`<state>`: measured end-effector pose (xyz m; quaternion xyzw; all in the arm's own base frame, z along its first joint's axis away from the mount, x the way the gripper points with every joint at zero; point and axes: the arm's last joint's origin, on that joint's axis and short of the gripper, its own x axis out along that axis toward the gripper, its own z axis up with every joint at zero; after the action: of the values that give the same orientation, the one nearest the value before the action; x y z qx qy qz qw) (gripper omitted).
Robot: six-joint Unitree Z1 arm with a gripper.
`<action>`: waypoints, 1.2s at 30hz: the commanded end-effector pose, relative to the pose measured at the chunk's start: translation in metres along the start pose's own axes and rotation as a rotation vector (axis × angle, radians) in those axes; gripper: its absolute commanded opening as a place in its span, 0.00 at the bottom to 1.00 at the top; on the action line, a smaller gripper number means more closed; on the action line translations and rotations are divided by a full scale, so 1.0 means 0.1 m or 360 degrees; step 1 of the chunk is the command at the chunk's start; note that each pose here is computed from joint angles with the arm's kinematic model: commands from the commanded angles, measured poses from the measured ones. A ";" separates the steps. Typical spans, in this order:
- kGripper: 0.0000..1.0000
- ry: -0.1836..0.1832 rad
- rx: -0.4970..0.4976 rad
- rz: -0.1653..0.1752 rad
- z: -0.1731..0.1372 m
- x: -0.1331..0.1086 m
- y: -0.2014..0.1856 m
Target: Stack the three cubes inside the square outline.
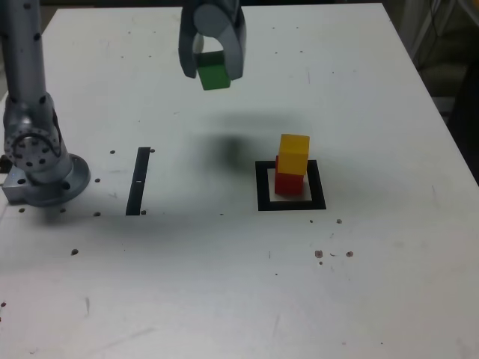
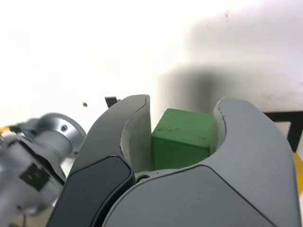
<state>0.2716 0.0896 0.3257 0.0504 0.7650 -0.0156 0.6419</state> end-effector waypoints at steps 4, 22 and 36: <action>0.33 0.0001 -0.0011 0.0009 0.15 -0.08 -0.15; 0.33 0.0032 0.0120 0.0107 0.63 -0.21 -0.76; 0.33 0.0050 0.0214 0.0141 1.03 -0.14 -1.04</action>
<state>0.3649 -0.0232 0.3193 0.1281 0.7637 -0.0371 0.6316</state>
